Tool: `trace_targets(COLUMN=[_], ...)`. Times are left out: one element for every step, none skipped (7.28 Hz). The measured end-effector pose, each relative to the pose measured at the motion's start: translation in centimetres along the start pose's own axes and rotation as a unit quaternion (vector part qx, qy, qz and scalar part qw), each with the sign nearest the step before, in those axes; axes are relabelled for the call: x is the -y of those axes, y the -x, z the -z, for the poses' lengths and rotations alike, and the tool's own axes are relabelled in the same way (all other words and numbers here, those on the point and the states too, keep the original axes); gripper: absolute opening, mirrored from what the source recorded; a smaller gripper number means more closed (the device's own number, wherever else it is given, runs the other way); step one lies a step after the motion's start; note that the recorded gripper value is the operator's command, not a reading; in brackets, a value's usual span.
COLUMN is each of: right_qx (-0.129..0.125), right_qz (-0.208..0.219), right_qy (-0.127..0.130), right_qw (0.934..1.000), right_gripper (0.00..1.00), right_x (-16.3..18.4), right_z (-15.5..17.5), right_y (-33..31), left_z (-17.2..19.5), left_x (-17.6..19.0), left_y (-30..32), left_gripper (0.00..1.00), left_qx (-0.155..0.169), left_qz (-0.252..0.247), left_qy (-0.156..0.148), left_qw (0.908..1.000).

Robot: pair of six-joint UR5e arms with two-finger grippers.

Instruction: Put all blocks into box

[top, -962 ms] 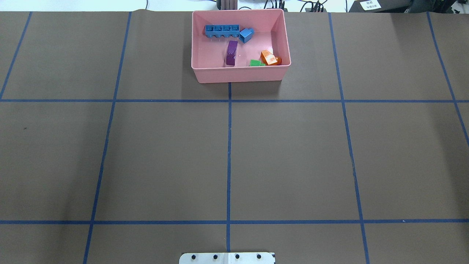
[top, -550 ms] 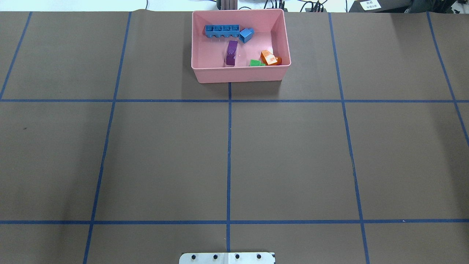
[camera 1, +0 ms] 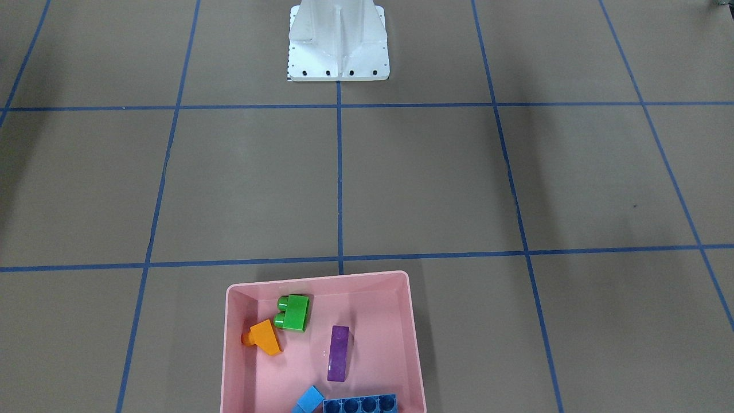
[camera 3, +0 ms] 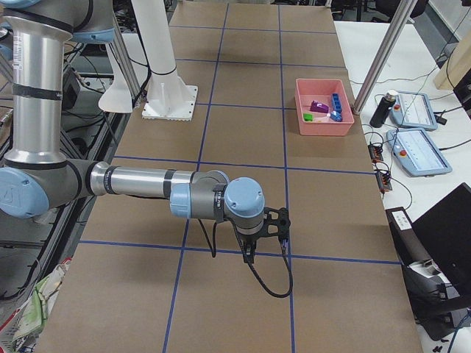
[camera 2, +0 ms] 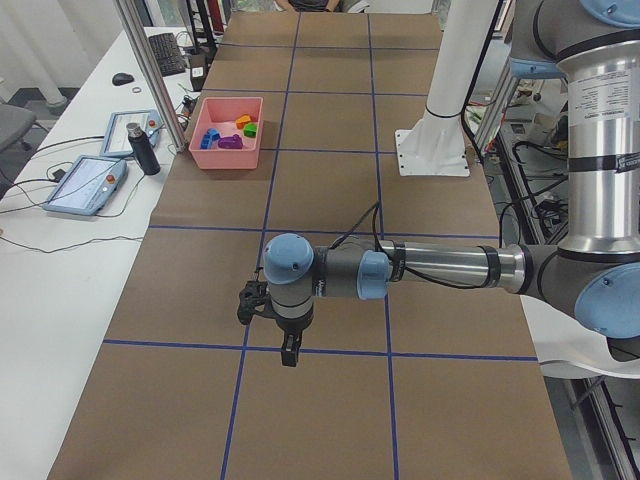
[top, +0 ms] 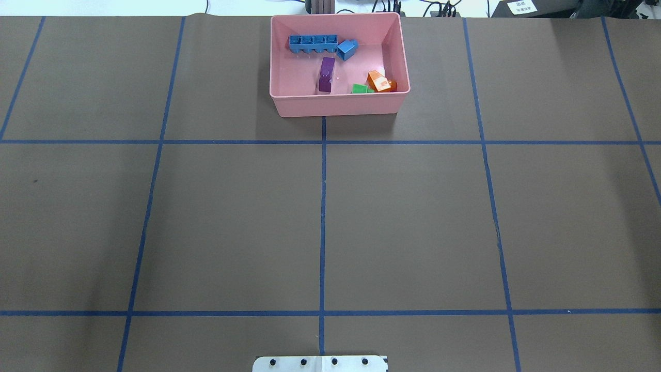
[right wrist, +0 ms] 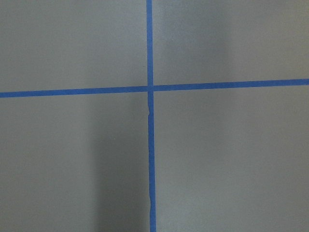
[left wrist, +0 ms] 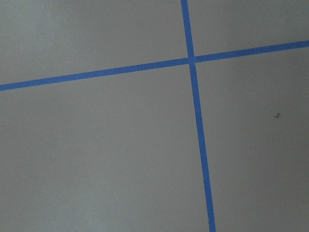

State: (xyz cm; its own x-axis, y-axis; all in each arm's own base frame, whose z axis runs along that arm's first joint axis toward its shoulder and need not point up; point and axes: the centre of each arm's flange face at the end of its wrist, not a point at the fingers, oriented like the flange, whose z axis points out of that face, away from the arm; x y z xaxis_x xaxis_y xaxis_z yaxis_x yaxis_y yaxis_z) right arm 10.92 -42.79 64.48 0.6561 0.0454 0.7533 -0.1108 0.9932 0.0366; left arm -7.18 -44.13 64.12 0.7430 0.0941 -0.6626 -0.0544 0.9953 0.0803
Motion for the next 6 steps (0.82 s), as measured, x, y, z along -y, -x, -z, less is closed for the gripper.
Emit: trace_targets(right_qx=[0.001,0.001,0.001,0.0,0.0,0.0], right_qz=[-0.002,-0.002,-0.002,-0.002,-0.002,-0.002], right_qy=[0.001,0.001,0.002,0.001,0.001,0.001], right_qw=[1.0,1.0,1.0,1.0,1.0,1.0], right_gripper=[1.0,1.0,1.0,1.0,1.0,1.0], right_x=[-0.05,-0.09,-0.12,-0.12,-0.14,-0.19], right_z=[-0.03,-0.06,-0.07,-0.07,-0.1,-0.13], right_y=[-0.01,-0.02,-0.04,-0.05,-0.08,-0.11], left_z=[-0.03,-0.03,0.0,0.02,0.02,0.06], left_x=[-0.04,-0.04,-0.02,0.0,-0.01,0.0], left_y=[0.02,0.01,-0.01,-0.04,-0.04,-0.08], left_gripper=[1.0,1.0,1.0,1.0,1.0,1.0], left_qx=[0.0,-0.001,-0.001,-0.001,-0.001,-0.001], left_qz=[0.002,0.003,0.004,0.004,0.006,0.019], left_qy=[0.0,0.0,0.0,-0.001,-0.001,-0.001], left_qw=[1.0,1.0,1.0,1.0,1.0,0.9998])
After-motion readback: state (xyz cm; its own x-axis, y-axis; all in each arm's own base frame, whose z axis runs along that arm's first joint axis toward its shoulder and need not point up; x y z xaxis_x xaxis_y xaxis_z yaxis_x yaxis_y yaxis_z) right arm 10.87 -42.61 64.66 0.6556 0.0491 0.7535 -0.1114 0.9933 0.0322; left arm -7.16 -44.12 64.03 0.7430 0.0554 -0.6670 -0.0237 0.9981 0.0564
